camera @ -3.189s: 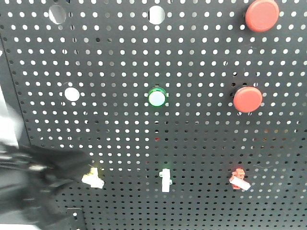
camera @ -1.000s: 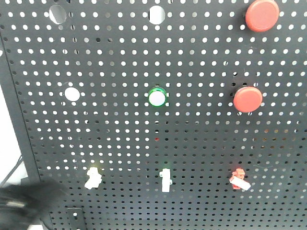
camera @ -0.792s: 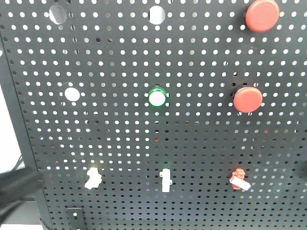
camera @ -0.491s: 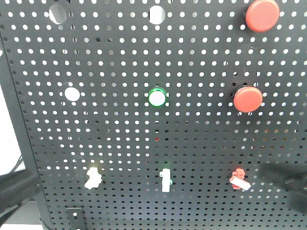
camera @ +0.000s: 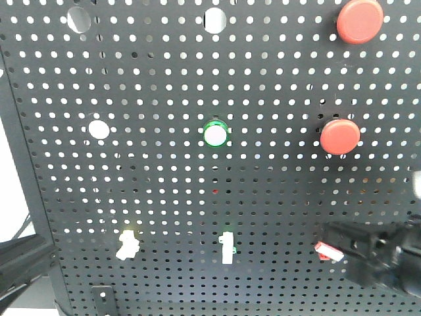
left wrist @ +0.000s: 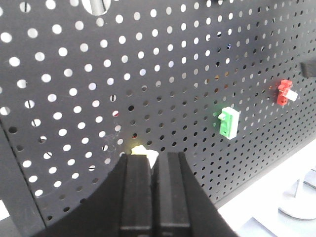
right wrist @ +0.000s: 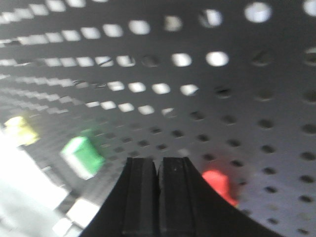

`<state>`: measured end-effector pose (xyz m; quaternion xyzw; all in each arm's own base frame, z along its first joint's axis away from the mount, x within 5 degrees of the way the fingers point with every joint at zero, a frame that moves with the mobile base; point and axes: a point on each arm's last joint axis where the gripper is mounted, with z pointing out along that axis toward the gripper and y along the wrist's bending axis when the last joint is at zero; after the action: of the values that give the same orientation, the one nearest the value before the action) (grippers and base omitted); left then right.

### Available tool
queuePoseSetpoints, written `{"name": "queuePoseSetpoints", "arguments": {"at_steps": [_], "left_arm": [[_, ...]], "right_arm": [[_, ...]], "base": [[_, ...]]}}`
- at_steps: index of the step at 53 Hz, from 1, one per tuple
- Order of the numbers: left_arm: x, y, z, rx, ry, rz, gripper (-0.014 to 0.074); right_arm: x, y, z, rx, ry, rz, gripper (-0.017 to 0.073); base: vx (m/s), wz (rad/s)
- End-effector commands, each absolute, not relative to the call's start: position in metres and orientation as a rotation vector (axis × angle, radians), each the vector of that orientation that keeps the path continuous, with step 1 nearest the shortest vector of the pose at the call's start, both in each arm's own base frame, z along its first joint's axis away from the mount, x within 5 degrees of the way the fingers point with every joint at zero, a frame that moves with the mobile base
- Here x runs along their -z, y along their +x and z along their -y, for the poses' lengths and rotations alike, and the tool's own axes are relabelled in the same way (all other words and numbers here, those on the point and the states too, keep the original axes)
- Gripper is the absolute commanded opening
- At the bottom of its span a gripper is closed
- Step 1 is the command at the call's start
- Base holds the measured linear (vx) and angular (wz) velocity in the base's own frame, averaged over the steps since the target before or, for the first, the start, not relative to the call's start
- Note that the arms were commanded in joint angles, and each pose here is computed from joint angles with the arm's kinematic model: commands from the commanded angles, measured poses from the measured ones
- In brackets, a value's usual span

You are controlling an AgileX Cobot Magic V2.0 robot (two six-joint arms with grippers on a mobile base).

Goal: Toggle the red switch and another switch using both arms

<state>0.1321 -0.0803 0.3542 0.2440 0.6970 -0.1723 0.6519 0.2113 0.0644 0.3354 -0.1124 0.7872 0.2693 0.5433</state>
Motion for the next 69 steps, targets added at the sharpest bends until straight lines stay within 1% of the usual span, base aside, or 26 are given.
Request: {"name": "queuePoseSetpoints", "arguments": {"at_steps": [1, 8, 9, 20, 35, 44, 58, 65, 69], "left_arm": [[-0.367, 0.132, 0.078, 0.381, 0.511, -1.531, 0.0003], [-0.367, 0.132, 0.078, 0.380, 0.514, -1.531, 0.0003], [-0.367, 0.132, 0.078, 0.371, 0.519, -1.529, 0.0003], [-0.367, 0.132, 0.078, 0.363, 0.525, -1.527, 0.0003], [-0.367, 0.132, 0.077, 0.355, 0.520, -1.521, 0.0003], [-0.368, 0.131, 0.076, 0.364, 0.510, -1.518, 0.0003], [-0.379, 0.114, 0.068, 0.375, 0.498, -1.448, 0.0003], [-0.379, 0.100, 0.063, 0.390, 0.511, -1.421, 0.0003], [-0.370, 0.090, 0.058, 0.398, 0.495, -1.410, 0.0003]], "right_arm": [[-0.345, 0.218, -0.063, -0.632, -0.215, -1.833, -0.0006], [-0.334, 0.228, -0.065, -0.627, -0.228, -1.876, -0.0006], [-0.323, 0.237, -0.066, -0.626, -0.243, -1.918, -0.0006], [-0.306, 0.241, -0.076, -0.735, -0.339, -2.000, -0.0006], [-0.311, 0.235, -0.076, -0.732, -0.361, -1.988, -0.0006], [-0.335, 0.215, -0.074, -0.720, -0.372, -1.894, -0.0006], [-0.382, 0.157, -0.066, -0.651, -0.413, -1.657, -0.0006], [-0.401, 0.122, -0.056, -0.549, -0.385, -1.550, -0.0006], [-0.404, 0.102, -0.048, -0.446, -0.372, -1.516, -0.0006]], "base": [[0.00, 0.00], [0.00, 0.00], [0.00, 0.00], [0.00, 0.00], [0.00, 0.00], [0.00, 0.00], [0.00, 0.00], [0.00, 0.00], [0.00, 0.00]]}}
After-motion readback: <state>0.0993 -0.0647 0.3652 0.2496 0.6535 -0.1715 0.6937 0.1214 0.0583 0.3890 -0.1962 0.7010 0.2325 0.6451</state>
